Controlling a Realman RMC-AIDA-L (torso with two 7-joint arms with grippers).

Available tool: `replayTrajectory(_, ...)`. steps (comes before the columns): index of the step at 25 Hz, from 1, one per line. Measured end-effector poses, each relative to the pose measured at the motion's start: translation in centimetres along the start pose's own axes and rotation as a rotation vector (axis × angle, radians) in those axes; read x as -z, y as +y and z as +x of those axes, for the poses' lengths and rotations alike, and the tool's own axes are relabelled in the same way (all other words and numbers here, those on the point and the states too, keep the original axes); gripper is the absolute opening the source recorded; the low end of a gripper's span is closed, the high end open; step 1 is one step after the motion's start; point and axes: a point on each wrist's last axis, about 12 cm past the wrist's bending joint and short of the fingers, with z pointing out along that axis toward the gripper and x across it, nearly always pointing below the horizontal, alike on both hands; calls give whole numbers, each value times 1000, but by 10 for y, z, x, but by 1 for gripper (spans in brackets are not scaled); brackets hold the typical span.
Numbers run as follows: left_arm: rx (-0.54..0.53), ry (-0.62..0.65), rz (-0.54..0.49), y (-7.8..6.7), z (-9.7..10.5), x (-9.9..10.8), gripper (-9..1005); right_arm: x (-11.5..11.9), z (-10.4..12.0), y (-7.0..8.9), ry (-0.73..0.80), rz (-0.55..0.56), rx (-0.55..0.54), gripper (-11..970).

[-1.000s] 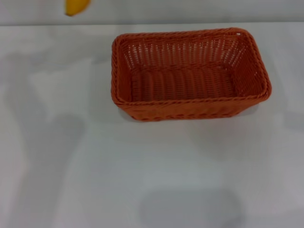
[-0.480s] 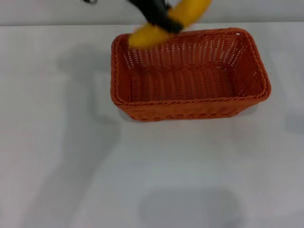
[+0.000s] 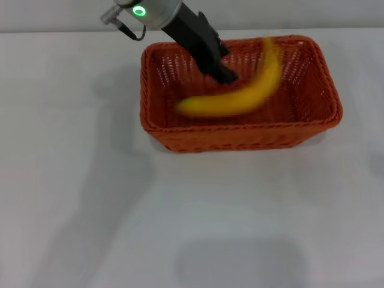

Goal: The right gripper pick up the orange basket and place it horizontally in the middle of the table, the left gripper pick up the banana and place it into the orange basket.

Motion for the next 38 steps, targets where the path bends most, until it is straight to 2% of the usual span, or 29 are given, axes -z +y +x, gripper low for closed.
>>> replayTrajectory(5,19,-22,0,0,3,-1,577,3,1,-2,3,5,1,880)
replayTrajectory(9,102,-153,-62,9,11,9,648,5,1,-3,4,8,2,880)
replayTrajectory(12,199,-360,-160,20,32,23,705,5,1,-3,4,8,2,880)
replayTrajectory(15,275,-536,-233,24,52,33,762,5,1,-3,4,7,2,879)
replayTrajectory(19,367,-721,-322,20,91,43,864,5,2,-3,6,9,9,879)
replayTrajectory(20,388,-760,-340,17,101,45,890,5,2,-3,6,9,10,879)
replayTrajectory(24,465,-920,-437,4,143,56,889,3,1,-3,5,6,14,879)
replayTrajectory(28,534,-1051,-574,-15,189,69,889,3,2,-1,8,4,10,880)
replayTrajectory(33,615,-1182,-842,-48,251,82,890,0,7,4,37,0,34,880)
replayTrajectory(37,740,-1283,-1092,-84,296,81,890,-3,10,13,35,-20,97,880)
replayTrajectory(38,753,-1282,-1132,-89,301,80,890,-4,10,16,32,-26,104,879)
